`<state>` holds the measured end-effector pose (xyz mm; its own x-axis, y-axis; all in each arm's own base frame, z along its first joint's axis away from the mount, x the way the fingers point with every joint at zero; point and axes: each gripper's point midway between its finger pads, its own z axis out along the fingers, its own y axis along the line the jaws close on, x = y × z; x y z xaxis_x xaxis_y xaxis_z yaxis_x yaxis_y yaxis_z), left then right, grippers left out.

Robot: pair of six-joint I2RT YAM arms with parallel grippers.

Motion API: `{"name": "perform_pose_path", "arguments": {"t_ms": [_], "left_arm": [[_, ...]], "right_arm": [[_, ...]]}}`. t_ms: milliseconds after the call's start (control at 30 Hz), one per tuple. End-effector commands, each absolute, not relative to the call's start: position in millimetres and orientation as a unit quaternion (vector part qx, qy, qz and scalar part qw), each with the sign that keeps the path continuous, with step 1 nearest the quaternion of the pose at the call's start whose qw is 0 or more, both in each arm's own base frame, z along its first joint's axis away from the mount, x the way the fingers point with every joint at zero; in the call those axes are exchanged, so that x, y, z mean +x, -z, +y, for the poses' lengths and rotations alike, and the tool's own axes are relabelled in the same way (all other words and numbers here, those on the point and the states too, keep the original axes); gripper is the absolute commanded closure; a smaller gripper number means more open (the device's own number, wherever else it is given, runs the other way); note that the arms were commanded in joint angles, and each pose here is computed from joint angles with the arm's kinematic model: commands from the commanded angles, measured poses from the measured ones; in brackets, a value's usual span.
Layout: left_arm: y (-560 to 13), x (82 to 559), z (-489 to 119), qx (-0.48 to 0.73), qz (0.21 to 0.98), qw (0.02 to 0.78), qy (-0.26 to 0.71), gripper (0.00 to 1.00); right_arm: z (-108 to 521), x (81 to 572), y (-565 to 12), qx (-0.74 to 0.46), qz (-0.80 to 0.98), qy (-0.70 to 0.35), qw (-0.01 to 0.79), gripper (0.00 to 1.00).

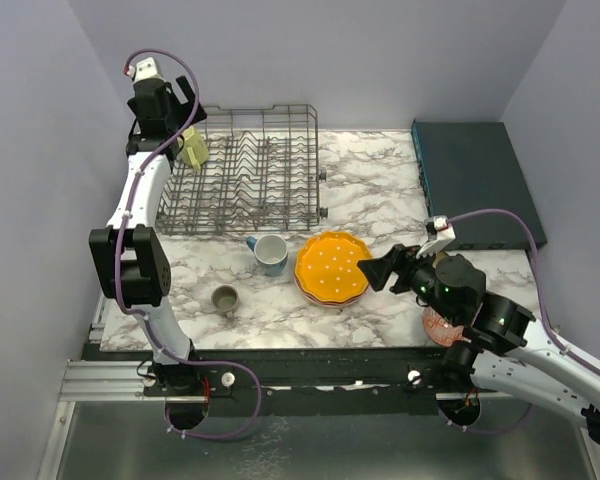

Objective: Load the mixed dishes into the dish rack
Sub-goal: Pick up the cup at the center of the board.

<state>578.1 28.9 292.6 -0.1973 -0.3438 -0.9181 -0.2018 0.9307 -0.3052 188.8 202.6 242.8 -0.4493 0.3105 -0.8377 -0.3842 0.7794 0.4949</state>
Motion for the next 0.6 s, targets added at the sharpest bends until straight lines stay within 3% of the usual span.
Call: {"name": "perform_pose_path", "arguments": {"t_ms": [0, 267, 567], "left_arm": [[-318, 547, 15, -0.178, 0.772, 0.602, 0.100, 0.01], [-310, 504, -7, -0.204, 0.791, 0.562, 0.130, 0.01], [-295, 438, -75, -0.164, 0.819, 0.491, 0.249, 0.01]], "right_arm": [[188, 195, -238, -0.004, 0.810, -0.279, 0.516, 0.22], [193, 201, -245, -0.041, 0.822, -0.243, 0.513, 0.22], [206, 211, -243, -0.092, 0.842, -0.197, 0.494, 0.22]]}}
